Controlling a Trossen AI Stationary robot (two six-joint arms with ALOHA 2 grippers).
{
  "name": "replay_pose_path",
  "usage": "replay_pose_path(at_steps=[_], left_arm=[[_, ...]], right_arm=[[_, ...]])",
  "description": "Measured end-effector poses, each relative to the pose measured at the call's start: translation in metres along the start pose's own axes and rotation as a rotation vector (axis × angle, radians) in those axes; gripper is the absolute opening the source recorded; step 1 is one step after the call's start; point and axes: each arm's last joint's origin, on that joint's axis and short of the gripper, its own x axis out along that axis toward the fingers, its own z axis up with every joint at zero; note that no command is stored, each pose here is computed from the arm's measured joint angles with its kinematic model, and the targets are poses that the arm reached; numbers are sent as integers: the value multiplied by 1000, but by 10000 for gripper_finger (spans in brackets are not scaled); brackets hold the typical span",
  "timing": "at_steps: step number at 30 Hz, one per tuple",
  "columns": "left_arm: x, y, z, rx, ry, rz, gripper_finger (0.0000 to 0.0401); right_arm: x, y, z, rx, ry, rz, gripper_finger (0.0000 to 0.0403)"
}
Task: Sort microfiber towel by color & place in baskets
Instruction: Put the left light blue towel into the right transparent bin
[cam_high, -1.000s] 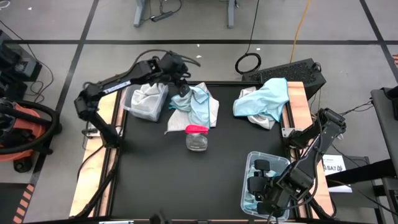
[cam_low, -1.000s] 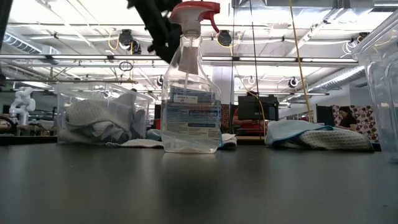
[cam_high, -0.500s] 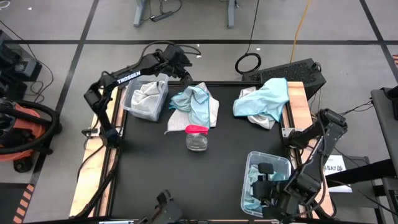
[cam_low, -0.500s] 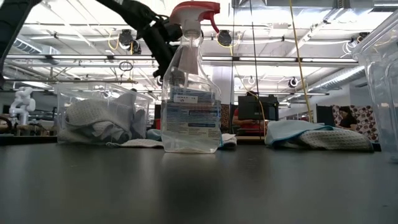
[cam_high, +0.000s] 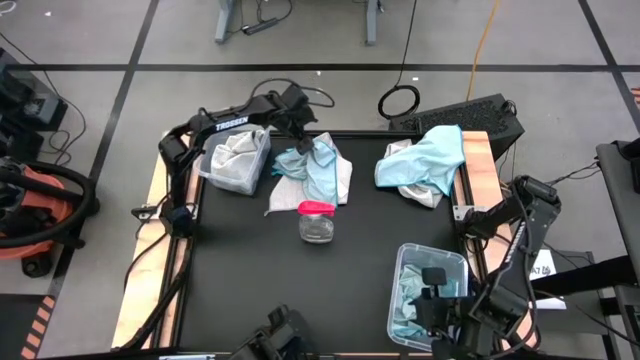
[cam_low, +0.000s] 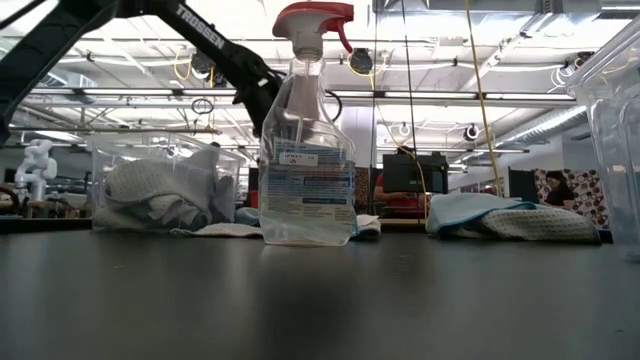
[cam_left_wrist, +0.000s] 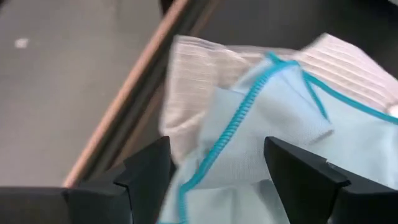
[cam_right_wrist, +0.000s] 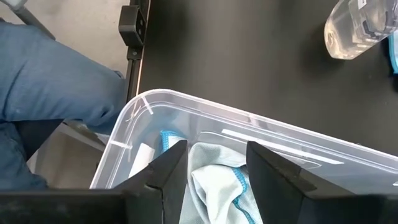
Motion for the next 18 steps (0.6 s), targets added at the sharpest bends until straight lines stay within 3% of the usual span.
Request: replay_pose_path(at_steps=[10, 18], left_arm=[[17, -1, -6, 36, 42, -80, 264], [3, -3, 1, 49, -1, -120, 264]], right_arm=[[1, 0, -2, -25, -30, -30, 155], [17, -4, -16, -35, 25, -73, 155]])
